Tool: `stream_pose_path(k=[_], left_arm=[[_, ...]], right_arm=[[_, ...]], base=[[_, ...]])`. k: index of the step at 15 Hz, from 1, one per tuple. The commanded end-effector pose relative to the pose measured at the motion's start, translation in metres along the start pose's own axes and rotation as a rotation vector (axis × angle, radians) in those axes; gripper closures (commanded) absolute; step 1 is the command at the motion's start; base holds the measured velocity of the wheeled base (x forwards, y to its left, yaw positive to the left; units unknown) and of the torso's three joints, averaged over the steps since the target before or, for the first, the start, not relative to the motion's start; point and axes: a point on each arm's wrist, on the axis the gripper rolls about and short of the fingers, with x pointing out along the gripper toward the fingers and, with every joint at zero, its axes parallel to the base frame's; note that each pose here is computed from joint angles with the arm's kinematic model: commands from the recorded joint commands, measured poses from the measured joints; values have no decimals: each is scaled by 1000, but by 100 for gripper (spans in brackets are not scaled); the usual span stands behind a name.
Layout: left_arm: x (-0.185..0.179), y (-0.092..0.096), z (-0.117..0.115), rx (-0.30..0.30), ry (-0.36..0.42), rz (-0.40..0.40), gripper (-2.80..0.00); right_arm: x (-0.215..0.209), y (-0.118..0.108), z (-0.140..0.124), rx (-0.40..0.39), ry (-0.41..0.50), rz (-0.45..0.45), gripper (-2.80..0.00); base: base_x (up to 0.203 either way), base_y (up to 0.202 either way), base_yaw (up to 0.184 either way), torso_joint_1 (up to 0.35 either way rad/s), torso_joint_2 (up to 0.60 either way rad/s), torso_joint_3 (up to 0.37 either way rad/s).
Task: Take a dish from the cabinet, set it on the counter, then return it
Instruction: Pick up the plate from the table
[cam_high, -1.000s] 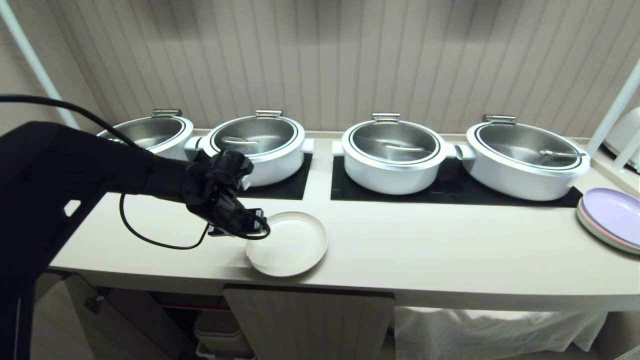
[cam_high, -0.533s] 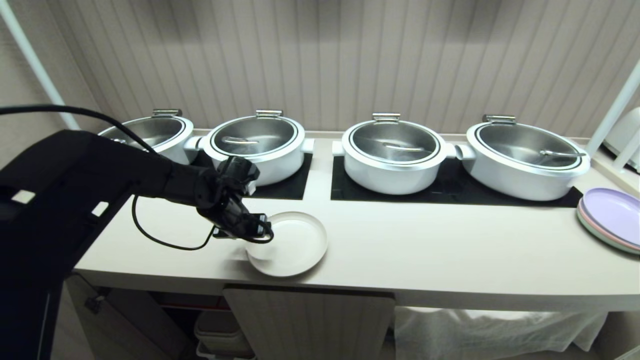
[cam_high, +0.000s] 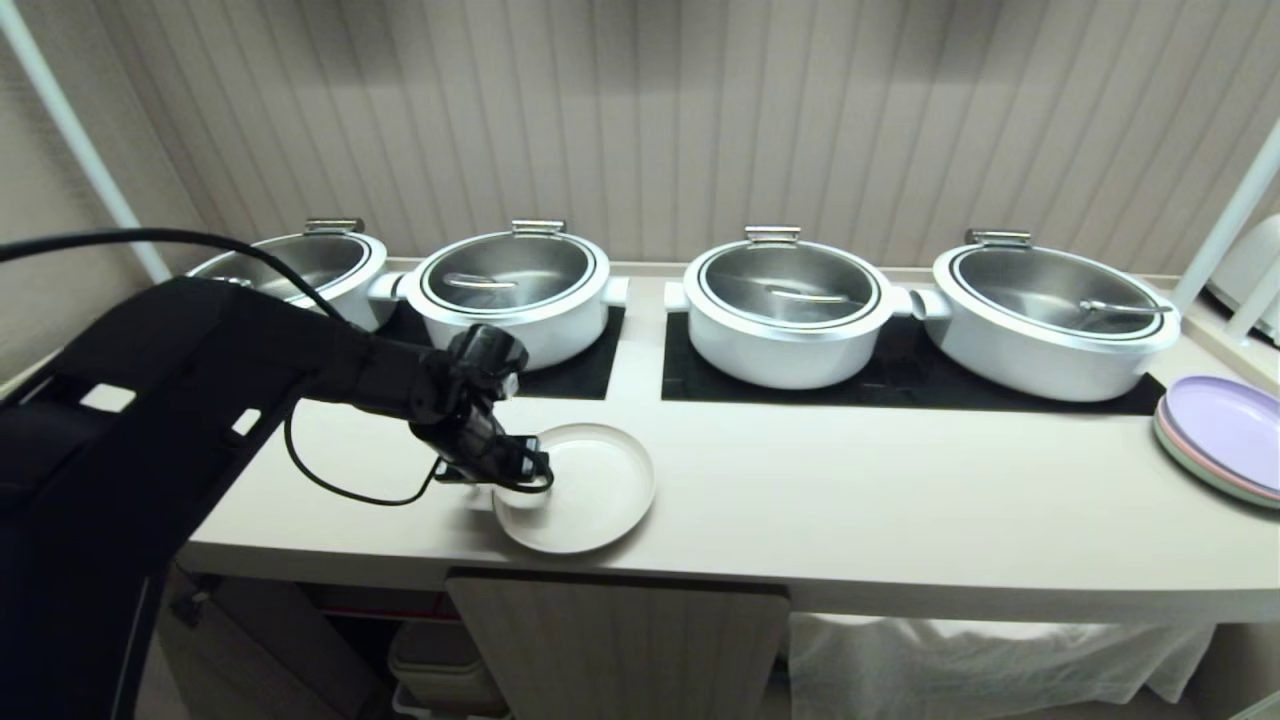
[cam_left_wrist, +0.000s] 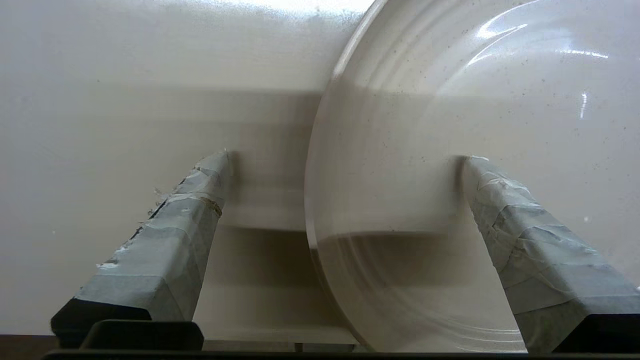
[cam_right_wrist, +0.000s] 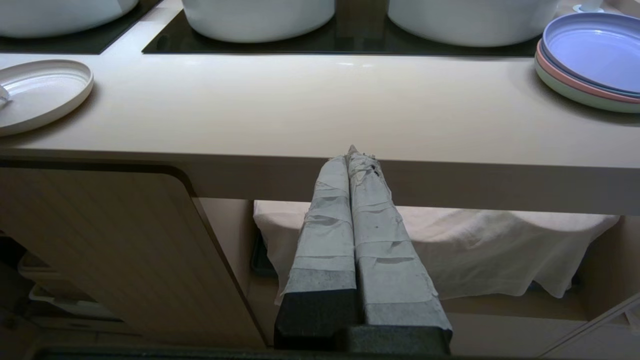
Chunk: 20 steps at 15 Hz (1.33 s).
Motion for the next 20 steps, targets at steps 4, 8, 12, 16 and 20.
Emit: stream_pose_path(k=[4,8,12,16,20], left_arm=[[11,-2,-4,-3,22,16,-280],[15,-4,0,-7,-33,1,-280],[15,-3,0,-8,-32,0,-280],[14,-2,1,-10,-34,0,0],[12,-1,3,-15,-43,1,0]], right_arm=[[0,0,0,0,-1,1,0],[0,0,0,0,0,-1,0],[0,0,0,0,0,1,0],[0,0,0,0,0,0,0],[0,0,0,0,0,1,0]], base=[[0,0,0,0,0,0],[0,0,0,0,0,0],[0,0,0,0,0,0],[0,0,0,0,0,0],[0,0,0,0,0,0]])
